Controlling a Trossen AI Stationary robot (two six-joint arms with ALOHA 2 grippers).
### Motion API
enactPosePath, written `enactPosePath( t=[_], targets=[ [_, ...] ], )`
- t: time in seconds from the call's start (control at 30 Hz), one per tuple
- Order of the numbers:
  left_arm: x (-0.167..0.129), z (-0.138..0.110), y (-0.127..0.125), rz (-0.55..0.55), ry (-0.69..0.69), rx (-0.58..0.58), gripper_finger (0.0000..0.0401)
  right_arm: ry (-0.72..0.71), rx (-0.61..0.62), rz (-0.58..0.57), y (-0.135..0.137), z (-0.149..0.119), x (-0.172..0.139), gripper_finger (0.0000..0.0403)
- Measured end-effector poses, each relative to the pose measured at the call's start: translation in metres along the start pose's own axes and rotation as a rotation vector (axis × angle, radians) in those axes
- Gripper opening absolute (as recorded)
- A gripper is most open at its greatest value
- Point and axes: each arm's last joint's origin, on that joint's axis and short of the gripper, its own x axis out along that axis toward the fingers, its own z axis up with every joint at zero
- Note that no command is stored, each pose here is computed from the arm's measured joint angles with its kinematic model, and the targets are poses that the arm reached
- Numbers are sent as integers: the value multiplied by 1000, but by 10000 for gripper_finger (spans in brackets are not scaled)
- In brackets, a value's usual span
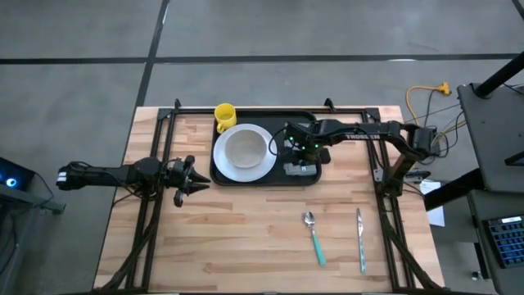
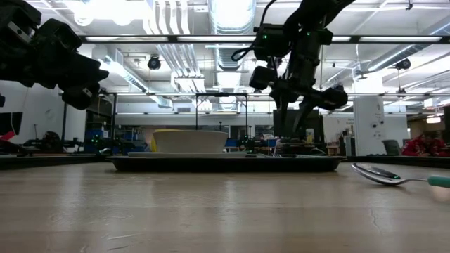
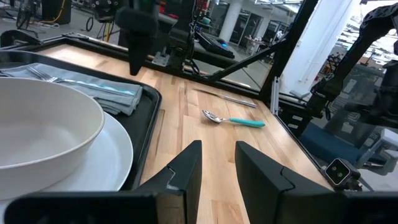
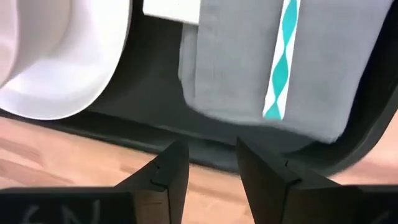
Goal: Set up tray
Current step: Put the white patterned spoon on top of the gray napkin to the left of the blue fork on the black serving tray
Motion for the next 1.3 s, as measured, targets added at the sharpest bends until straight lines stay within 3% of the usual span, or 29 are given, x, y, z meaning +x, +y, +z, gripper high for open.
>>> enactPosePath(
  t=[0.13, 0.33, 0.6, 0.8, 0.97, 1.1, 1.3],
  targets=[
    [0, 0, 0, 0, 0, 0, 82, 43, 73, 8, 3, -10, 1, 129],
    [0, 0, 0, 0, 0, 0, 82, 75, 18, -3, 12, -44, 6, 135],
    [0, 0, 0, 1, 0, 0, 82, 133, -88, -14, 19, -110, 13, 126],
    [0, 0, 0, 1, 0, 0, 82, 179, -137, -40, 15, -163, 16, 120],
    [0, 0, 0, 1, 0, 0, 82, 207, -100, -70, 7, -199, 16, 125],
    [0, 0, 0, 1, 0, 0, 82, 223, -93, -87, 0, -221, 16, 130],
    [0, 0, 0, 1, 0, 0, 82, 241, -176, -95, -7, -240, 15, 134]
  ],
)
